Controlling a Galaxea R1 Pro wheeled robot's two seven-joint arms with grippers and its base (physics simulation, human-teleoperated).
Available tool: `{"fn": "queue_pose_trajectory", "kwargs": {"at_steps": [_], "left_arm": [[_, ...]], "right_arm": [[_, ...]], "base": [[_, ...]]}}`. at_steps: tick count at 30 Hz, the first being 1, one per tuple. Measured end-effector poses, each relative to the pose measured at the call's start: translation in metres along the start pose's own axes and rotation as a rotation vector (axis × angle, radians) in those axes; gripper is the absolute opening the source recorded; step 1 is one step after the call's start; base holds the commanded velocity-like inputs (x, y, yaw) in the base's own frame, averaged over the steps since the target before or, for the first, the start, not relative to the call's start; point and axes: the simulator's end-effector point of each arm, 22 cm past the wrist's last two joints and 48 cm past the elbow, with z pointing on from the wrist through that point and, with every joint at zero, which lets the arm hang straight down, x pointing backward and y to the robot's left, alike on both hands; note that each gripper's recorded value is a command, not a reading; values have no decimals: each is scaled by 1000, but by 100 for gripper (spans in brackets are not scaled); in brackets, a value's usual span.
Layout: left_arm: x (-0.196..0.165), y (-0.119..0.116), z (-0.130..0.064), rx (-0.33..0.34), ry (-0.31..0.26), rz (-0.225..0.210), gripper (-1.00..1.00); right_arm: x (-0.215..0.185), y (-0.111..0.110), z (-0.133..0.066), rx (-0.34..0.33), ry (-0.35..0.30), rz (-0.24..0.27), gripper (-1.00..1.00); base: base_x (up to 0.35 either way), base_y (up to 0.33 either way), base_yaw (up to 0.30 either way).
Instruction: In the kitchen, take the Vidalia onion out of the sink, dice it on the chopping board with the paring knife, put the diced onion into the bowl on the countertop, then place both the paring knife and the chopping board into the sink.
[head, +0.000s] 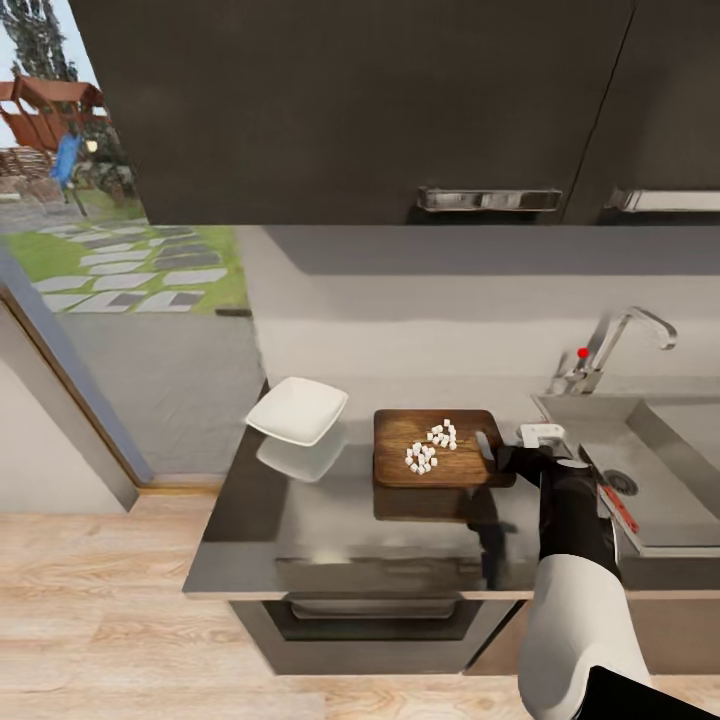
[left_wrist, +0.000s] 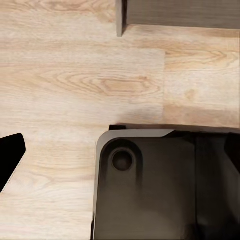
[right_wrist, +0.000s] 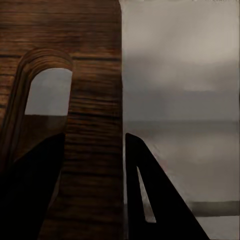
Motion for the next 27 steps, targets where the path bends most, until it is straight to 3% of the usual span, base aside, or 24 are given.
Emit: {"fn": "queue_pose_trajectory", "kwargs": {"at_steps": [6,15,27], "left_arm": [[-3,0,1,1,-9,0,100],[-9,-1,1,2,-24,0,100],[-15,-1,2,3,-43,-1,100]], "right_arm": [[-5,0,-4,0,-10,0,-100],[-14,0,-9,-1,-25,3,-100],[-24,-1,-17,-1,-43,4,-100]], "base": [[0,257,0],[13,27,0],[171,161,0]]}}
